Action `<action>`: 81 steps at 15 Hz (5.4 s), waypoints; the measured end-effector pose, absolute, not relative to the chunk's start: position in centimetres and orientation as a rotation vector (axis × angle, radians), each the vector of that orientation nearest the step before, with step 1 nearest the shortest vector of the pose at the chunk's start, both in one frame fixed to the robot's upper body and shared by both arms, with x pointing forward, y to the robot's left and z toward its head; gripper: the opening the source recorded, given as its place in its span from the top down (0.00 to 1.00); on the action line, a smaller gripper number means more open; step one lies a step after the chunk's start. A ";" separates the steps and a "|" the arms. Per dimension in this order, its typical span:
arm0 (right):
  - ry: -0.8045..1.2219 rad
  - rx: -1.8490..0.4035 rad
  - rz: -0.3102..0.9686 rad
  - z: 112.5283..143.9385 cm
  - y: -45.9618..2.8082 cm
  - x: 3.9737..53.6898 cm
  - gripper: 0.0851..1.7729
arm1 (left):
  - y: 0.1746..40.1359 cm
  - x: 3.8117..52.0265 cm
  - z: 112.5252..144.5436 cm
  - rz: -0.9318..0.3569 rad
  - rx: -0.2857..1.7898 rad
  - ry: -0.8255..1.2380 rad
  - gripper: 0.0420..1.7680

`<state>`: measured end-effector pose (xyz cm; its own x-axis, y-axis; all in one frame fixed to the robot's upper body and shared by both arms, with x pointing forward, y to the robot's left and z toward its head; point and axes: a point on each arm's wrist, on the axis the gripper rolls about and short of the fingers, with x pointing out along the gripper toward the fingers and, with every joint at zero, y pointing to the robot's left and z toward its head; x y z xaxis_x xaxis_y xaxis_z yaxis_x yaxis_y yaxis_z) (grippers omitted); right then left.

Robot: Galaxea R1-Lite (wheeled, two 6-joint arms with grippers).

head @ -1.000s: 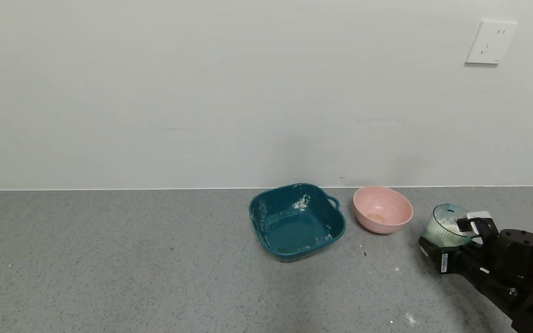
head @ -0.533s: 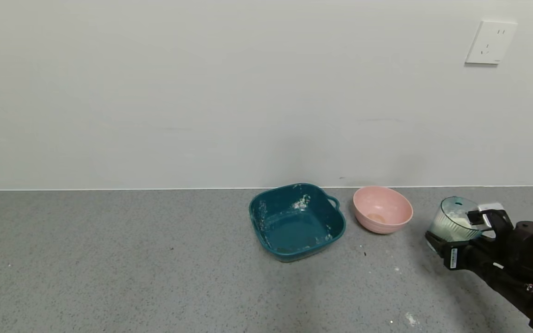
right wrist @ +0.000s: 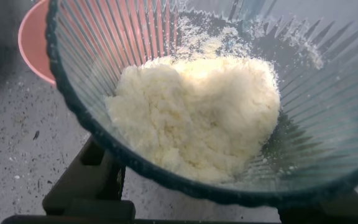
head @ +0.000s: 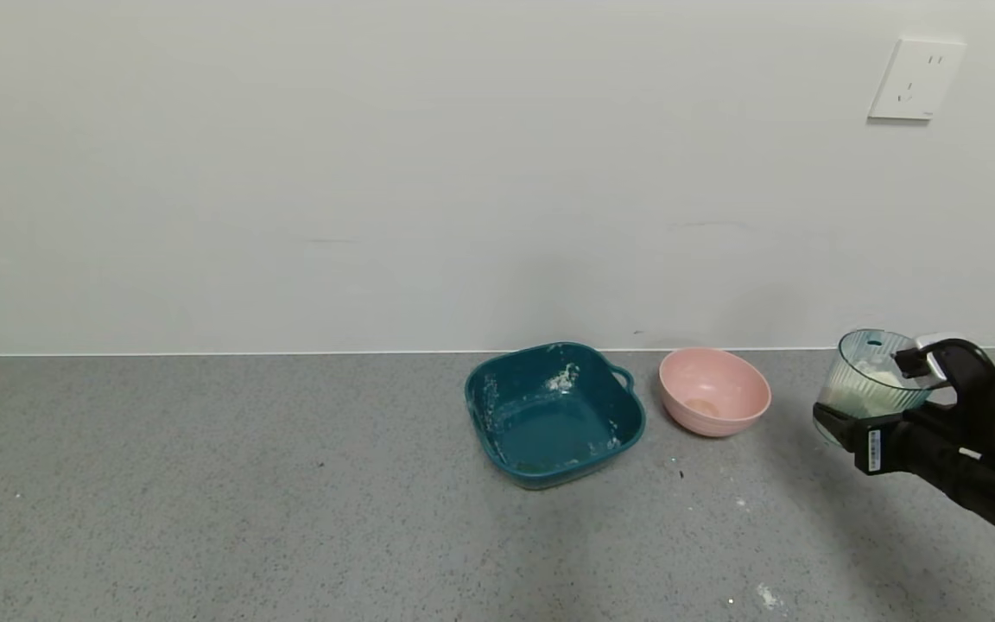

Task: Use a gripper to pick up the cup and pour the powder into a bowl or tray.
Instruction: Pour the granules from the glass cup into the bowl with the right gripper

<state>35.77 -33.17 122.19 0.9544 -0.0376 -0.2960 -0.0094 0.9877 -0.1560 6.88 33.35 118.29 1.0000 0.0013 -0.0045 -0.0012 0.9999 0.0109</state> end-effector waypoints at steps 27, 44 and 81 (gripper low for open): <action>0.478 -0.898 0.058 127.2 -32.8 45.6 0.28 | 33.4 6.9 118.3 0.001 0.011 0.004 0.03; 0.559 -1.434 0.061 126.0 -30.5 48.1 0.28 | 33.4 6.9 118.3 0.001 0.010 0.004 0.03; 0.583 -1.865 0.015 125.2 -25.4 49.6 0.28 | 33.4 6.9 118.3 0.001 0.011 0.004 0.03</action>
